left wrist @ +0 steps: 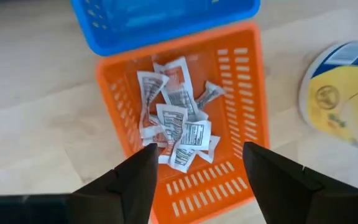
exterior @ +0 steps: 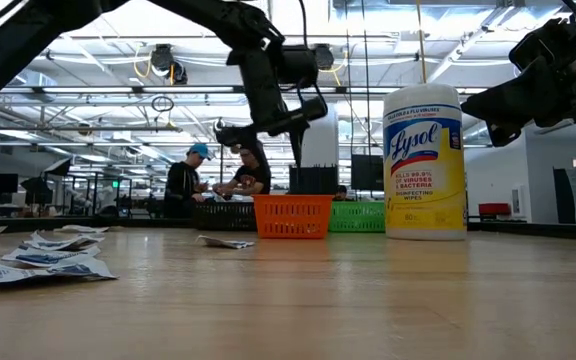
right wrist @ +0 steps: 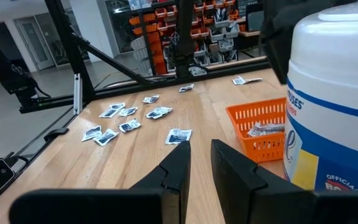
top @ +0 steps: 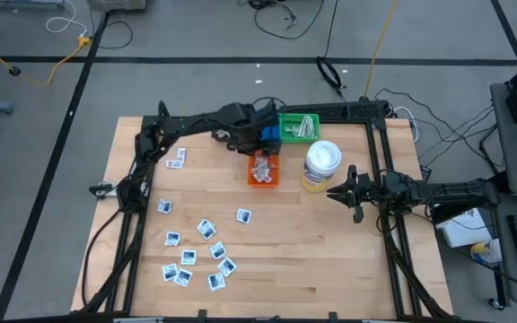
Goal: Pick & Place First Aid Supplies
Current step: Put the orange ointment pack into the orange bin
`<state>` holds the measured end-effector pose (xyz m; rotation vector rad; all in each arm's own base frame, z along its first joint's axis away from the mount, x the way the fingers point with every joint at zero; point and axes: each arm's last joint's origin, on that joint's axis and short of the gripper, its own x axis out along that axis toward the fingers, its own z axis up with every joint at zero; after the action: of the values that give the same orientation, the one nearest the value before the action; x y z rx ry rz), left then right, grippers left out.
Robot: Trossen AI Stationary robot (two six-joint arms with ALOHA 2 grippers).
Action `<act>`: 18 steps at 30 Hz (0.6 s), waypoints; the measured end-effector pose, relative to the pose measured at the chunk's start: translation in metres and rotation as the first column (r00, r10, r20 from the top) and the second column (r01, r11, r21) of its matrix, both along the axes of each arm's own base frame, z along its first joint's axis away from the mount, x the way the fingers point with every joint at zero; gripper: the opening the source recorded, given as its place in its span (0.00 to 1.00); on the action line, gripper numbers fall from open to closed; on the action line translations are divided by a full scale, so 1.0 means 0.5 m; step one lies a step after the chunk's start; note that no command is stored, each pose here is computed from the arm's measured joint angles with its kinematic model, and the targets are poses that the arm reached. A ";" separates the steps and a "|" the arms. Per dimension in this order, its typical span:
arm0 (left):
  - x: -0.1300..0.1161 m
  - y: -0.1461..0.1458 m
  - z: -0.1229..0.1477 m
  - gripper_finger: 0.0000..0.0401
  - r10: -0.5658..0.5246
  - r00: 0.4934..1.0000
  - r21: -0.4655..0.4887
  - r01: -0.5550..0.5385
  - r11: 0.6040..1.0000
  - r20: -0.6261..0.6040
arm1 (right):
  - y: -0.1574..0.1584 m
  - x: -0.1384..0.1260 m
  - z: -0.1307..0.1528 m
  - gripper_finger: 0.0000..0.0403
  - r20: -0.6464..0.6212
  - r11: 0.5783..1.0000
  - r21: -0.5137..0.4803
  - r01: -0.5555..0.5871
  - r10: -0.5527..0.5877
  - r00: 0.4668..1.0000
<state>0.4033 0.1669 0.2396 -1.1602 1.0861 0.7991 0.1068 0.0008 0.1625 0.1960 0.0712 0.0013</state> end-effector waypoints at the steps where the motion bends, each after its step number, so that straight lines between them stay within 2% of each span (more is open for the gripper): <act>1: -0.005 0.003 0.009 0.60 0.005 1.000 0.004 -0.005 1.000 0.007 | 0.000 0.000 0.000 0.15 0.000 1.000 0.000 0.000 0.000 1.000; 5: -0.024 0.016 0.034 0.60 0.003 1.000 0.019 -0.004 1.000 0.022 | 0.000 0.000 0.000 0.15 0.000 1.000 0.000 0.000 0.000 1.000; 10: -0.048 0.025 0.037 0.60 -0.020 0.998 0.017 0.021 1.000 -0.052 | 0.000 0.000 0.000 0.15 0.000 1.000 0.000 0.000 0.000 1.000; 14: -0.085 0.025 0.041 0.60 -0.051 0.993 0.014 0.053 0.999 -0.105 | 0.000 0.000 0.000 0.15 0.000 1.000 0.000 0.001 -0.001 1.000; 18: -0.139 0.025 0.033 0.60 -0.033 0.990 0.040 0.039 0.998 -0.139 | 0.000 0.000 0.000 0.15 0.001 1.000 0.000 0.000 0.000 1.000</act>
<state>0.3338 0.1792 0.2562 -1.0588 1.1956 0.8802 0.1068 0.0007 0.1626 0.1963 0.0706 0.0011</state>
